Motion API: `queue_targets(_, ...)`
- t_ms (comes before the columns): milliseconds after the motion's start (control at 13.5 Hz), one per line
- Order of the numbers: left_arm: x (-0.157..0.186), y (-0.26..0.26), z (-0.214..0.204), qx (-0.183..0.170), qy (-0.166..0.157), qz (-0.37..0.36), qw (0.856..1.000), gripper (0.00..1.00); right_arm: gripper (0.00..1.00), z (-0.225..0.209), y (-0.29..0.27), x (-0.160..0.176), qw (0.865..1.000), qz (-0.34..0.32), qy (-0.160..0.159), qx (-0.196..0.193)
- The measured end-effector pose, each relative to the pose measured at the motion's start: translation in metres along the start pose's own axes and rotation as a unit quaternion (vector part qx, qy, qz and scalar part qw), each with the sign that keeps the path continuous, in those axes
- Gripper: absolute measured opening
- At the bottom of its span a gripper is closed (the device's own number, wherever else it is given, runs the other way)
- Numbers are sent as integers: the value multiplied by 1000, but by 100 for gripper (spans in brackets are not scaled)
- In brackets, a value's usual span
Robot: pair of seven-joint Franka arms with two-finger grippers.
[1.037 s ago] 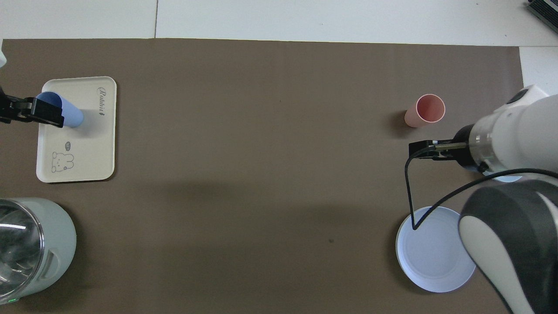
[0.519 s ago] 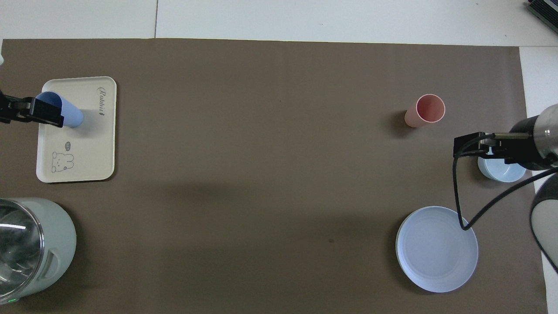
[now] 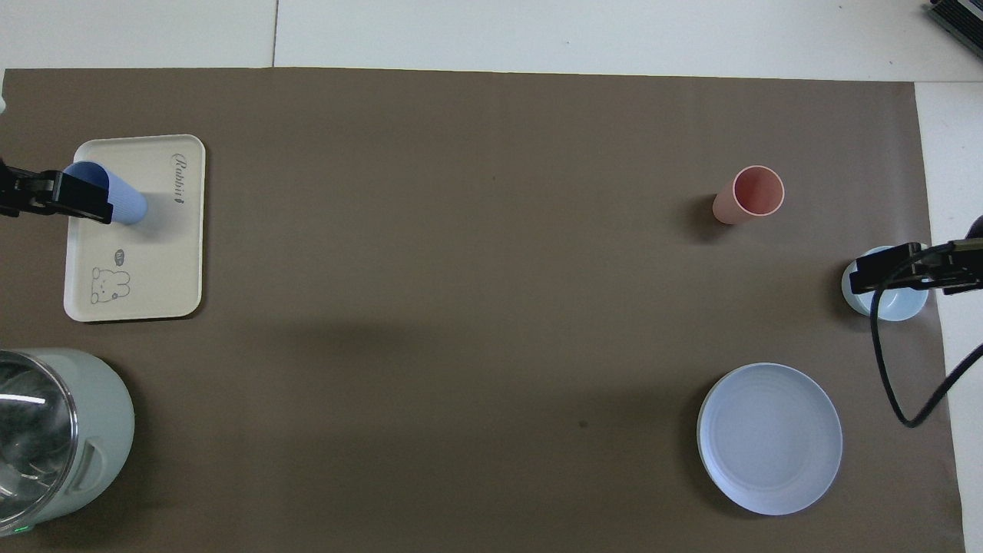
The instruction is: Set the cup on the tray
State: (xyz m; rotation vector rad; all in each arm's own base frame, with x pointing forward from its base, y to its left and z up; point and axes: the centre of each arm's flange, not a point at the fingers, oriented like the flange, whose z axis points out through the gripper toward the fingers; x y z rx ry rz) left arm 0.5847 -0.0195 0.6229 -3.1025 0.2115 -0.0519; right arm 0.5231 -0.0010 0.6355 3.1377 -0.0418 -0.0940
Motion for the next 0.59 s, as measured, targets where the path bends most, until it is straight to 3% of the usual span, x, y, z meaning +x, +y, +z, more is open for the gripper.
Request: queue_targets(593, -12, 1, -8, -2, -19, 0, 1000, 100, 100, 8, 0, 4, 1000, 0, -13, -1)
